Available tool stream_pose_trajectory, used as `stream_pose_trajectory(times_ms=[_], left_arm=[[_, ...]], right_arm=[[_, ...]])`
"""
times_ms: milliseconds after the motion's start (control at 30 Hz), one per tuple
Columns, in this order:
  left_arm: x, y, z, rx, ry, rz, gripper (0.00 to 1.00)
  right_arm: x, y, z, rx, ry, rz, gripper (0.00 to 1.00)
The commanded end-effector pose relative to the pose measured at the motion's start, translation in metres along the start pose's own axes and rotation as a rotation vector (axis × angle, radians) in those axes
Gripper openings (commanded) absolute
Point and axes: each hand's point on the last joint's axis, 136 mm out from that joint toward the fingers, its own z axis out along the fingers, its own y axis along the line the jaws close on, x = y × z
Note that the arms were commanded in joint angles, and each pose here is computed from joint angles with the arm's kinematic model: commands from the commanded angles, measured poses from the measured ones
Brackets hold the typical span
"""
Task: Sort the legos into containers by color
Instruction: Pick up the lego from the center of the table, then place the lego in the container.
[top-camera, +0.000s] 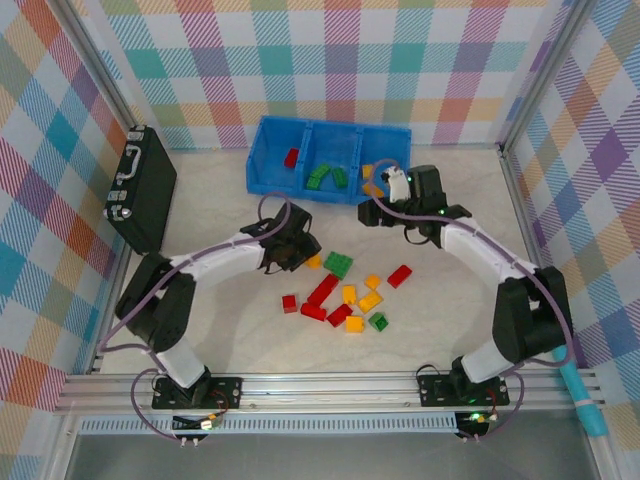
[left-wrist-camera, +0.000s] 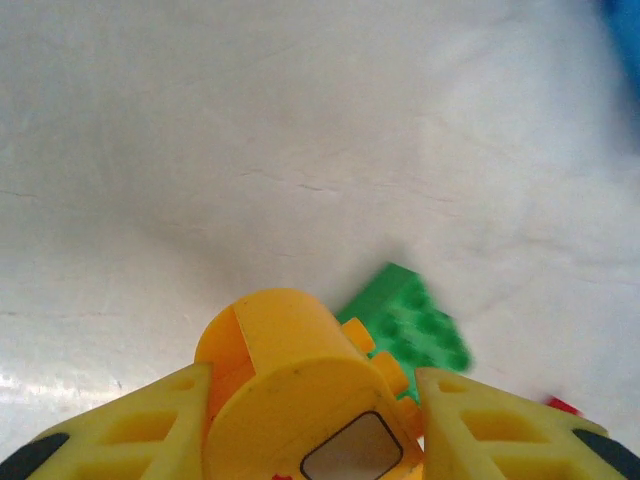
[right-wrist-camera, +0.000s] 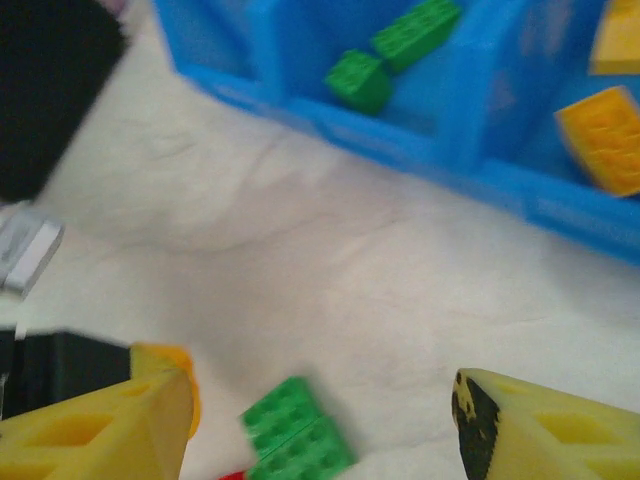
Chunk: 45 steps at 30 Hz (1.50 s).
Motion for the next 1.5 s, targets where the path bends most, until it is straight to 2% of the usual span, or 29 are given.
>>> stream_pose_trajectory(times_ms=[0,100,267,567,967,1300,1467], left_arm=[[-0.014,-0.017,-0.037,0.075,-0.069,0.007,0.37],[-0.019,-0.027,-0.058,0.124,-0.101,-0.004,0.37],[-0.022,-0.030,-0.081,0.187,-0.131,-0.050,0.37],[-0.023,-0.025,-0.101,0.219,-0.163,-0.078,0.37],[-0.016,-0.025,-0.120,0.276,-0.167,-0.122,0.37],[-0.009,-0.024,-0.118,0.277,-0.153,-0.134,0.37],[-0.006,-0.022,-0.115,0.268,-0.149,-0.133,0.37]], right_arm=[[0.016,0.053,-0.006,-0.239,0.009,0.002,0.72],[0.034,0.070,-0.006,-0.318,0.036,0.034,0.74],[0.037,0.102,-0.007,-0.446,0.020,0.073,0.77],[0.051,0.147,0.011,-0.518,0.065,0.010,0.80],[0.060,0.160,0.040,-0.533,0.108,0.013,0.82],[0.056,0.172,0.041,-0.597,0.085,0.037,0.82],[0.054,0.177,0.040,-0.628,0.082,0.050,0.79]])
